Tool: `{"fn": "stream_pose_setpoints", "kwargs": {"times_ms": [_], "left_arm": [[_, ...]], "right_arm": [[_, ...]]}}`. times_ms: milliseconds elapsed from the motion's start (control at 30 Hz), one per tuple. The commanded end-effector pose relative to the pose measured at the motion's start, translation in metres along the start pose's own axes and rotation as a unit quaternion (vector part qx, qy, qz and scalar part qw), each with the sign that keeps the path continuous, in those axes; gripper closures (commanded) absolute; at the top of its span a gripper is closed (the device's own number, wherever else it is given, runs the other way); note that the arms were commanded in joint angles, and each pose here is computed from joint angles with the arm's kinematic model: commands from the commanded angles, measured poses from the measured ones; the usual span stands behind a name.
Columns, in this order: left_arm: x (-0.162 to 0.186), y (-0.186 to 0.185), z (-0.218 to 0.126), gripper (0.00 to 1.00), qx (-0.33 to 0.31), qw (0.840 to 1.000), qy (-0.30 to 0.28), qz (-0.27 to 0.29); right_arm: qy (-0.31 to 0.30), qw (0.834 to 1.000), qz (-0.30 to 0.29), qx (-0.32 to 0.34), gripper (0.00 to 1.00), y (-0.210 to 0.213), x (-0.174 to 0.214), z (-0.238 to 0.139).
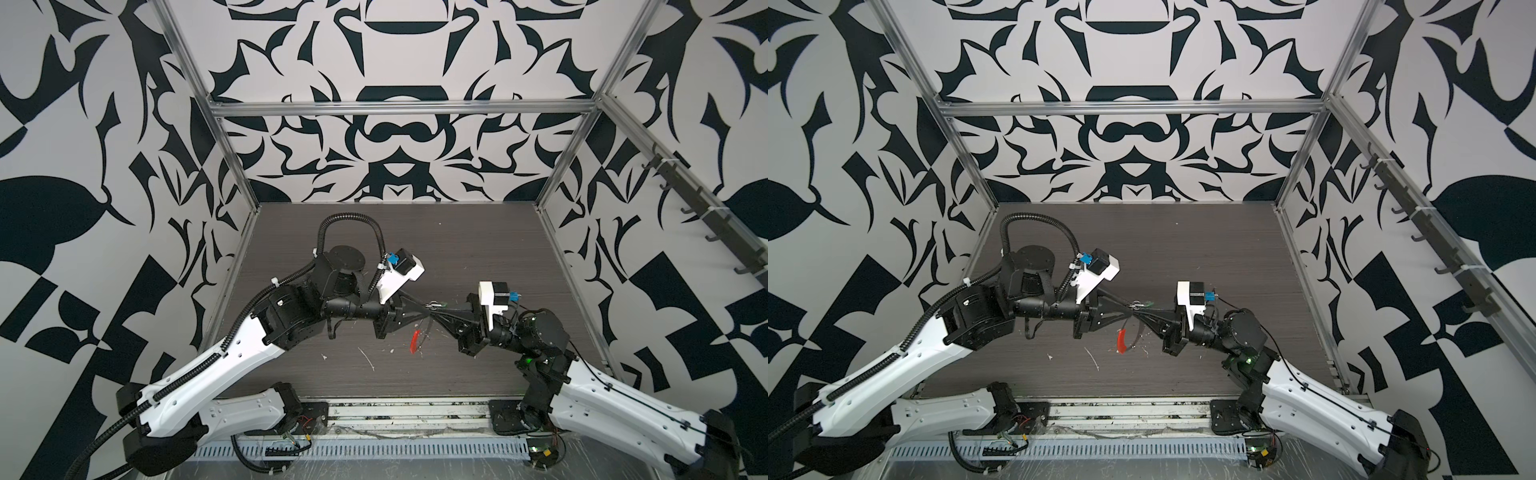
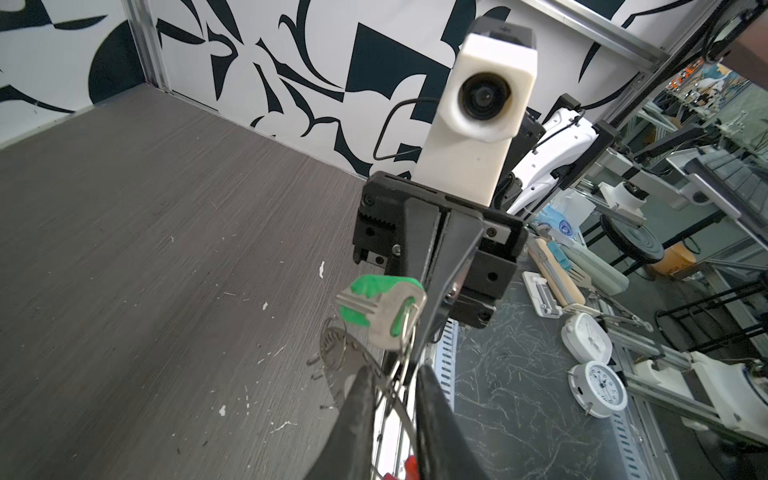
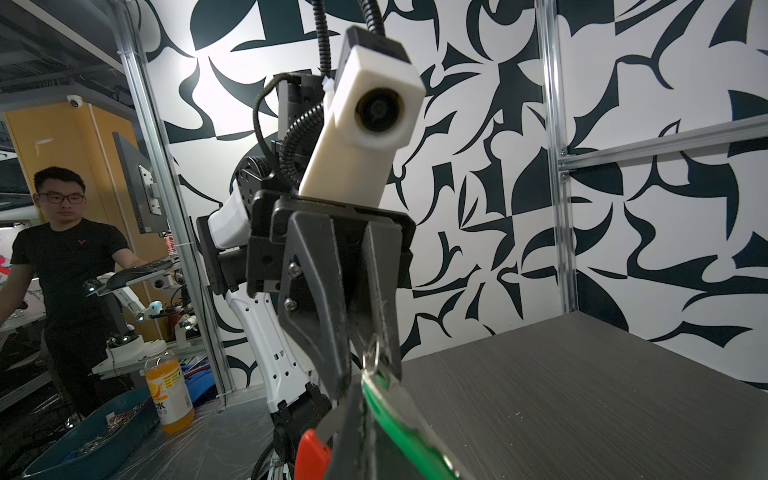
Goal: Remove the keys from the keyring
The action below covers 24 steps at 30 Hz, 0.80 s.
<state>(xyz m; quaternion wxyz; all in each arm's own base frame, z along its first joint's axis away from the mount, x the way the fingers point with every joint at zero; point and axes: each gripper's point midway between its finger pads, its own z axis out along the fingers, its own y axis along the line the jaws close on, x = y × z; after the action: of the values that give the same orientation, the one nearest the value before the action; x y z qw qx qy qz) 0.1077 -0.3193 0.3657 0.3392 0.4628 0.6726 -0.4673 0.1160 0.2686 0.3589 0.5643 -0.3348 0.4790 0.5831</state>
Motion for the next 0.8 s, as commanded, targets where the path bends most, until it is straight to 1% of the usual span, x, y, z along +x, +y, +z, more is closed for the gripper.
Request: {"fn": "stream_pose_setpoints", "kwargs": {"times_ms": [0, 67, 167, 267, 300, 433, 467, 667, 767], "left_arm": [[-0.009, -0.009, -0.01, 0.82, 0.005, 1.0, -0.012, 0.01], [-0.01, -0.01, -0.01, 0.86, 0.009, 1.0, -0.012, 0.01], [-0.009, -0.01, -0.007, 0.87, 0.013, 1.0, -0.005, 0.006], [-0.01, -0.01, -0.007, 0.97, 0.013, 1.0, -0.006, 0.005], [-0.011, -0.01, -0.008, 0.99, 0.012, 1.0, -0.008, 0.006], [-0.014, -0.008, -0.01, 1.0, 0.002, 1.0, -0.014, 0.008], [-0.015, -0.007, -0.01, 1.0, -0.001, 1.0, -0.014, 0.008], [-0.016, 0.0, -0.012, 1.0, -0.028, 1.0, -0.006, -0.004], [-0.018, 0.001, -0.015, 1.0, -0.034, 0.999, -0.003, -0.016]], "right_arm": [[-0.036, 0.999, -0.016, -0.012, 1.0, 0.01, -0.024, -0.001], [-0.037, 0.999, -0.016, -0.012, 1.0, 0.01, -0.024, -0.001], [-0.038, 0.999, -0.016, -0.01, 1.0, 0.009, -0.025, -0.001], [-0.037, 0.999, -0.015, -0.008, 1.0, 0.008, -0.025, -0.001], [-0.038, 0.999, -0.013, -0.005, 1.0, 0.007, -0.025, -0.001], [-0.038, 0.999, -0.003, 0.001, 1.0, 0.005, -0.024, -0.001], [-0.037, 0.999, 0.001, 0.001, 0.98, 0.005, -0.025, -0.001], [-0.023, 0.999, 0.028, 0.02, 0.79, 0.002, -0.02, -0.006], [-0.01, 0.998, 0.041, 0.048, 0.72, -0.005, -0.012, -0.014]]}}
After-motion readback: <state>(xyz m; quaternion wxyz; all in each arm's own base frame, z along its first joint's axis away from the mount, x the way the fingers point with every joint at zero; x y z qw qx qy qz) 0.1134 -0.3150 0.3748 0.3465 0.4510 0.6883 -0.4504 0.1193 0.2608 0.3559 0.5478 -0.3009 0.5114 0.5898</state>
